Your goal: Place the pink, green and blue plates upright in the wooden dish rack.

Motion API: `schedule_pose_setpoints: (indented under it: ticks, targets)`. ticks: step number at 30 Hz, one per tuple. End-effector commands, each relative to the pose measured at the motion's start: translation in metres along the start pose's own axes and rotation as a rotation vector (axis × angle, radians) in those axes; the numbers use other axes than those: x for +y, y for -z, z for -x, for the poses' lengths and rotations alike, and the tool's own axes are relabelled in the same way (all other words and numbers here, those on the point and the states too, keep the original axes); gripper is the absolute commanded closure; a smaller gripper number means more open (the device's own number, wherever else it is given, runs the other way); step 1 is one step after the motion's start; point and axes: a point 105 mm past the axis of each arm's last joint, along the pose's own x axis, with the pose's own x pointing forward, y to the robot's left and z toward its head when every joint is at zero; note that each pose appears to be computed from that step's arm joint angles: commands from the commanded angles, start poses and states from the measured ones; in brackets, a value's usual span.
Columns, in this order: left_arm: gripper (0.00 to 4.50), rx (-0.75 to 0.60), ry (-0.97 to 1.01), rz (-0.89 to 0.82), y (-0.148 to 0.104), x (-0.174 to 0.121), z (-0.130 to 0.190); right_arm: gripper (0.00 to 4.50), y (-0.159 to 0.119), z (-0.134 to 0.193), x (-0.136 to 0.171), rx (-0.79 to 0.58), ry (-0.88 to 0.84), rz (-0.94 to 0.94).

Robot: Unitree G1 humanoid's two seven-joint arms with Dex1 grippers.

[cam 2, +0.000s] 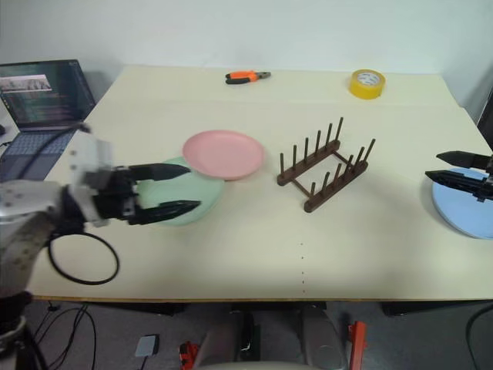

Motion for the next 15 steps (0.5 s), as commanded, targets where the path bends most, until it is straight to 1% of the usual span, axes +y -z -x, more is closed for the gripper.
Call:
schedule_pose_setpoints:
  ticks: [1, 2, 4, 8, 11, 15]
  targets:
    - [0.93, 0.016, -0.012, -0.066, -0.003, -0.002, -0.025, 1.72, -0.023, 0.005, 0.004, -0.057, 0.005, 0.055]
    - [0.93, 0.021, -0.011, -0.064, 0.002, -0.003, -0.037, 1.72, -0.022, 0.001, 0.007, -0.054, -0.008, 0.055]
    - [0.93, 0.026, 0.022, -0.051, 0.011, -0.014, -0.064, 1.72, -0.016, -0.010, 0.020, -0.028, -0.058, 0.053]
    - [0.93, 0.003, 0.056, -0.046, 0.014, -0.027, -0.097, 1.72, -0.018, -0.028, 0.042, -0.044, -0.124, 0.050]
    - [0.93, 0.032, 0.005, -0.051, 0.022, -0.023, -0.121, 1.72, -0.013, -0.043, 0.058, -0.044, -0.172, 0.033]
    - [0.93, 0.054, -0.057, -0.076, 0.027, -0.013, -0.138, 1.72, -0.018, -0.059, 0.074, -0.069, -0.225, 0.022]
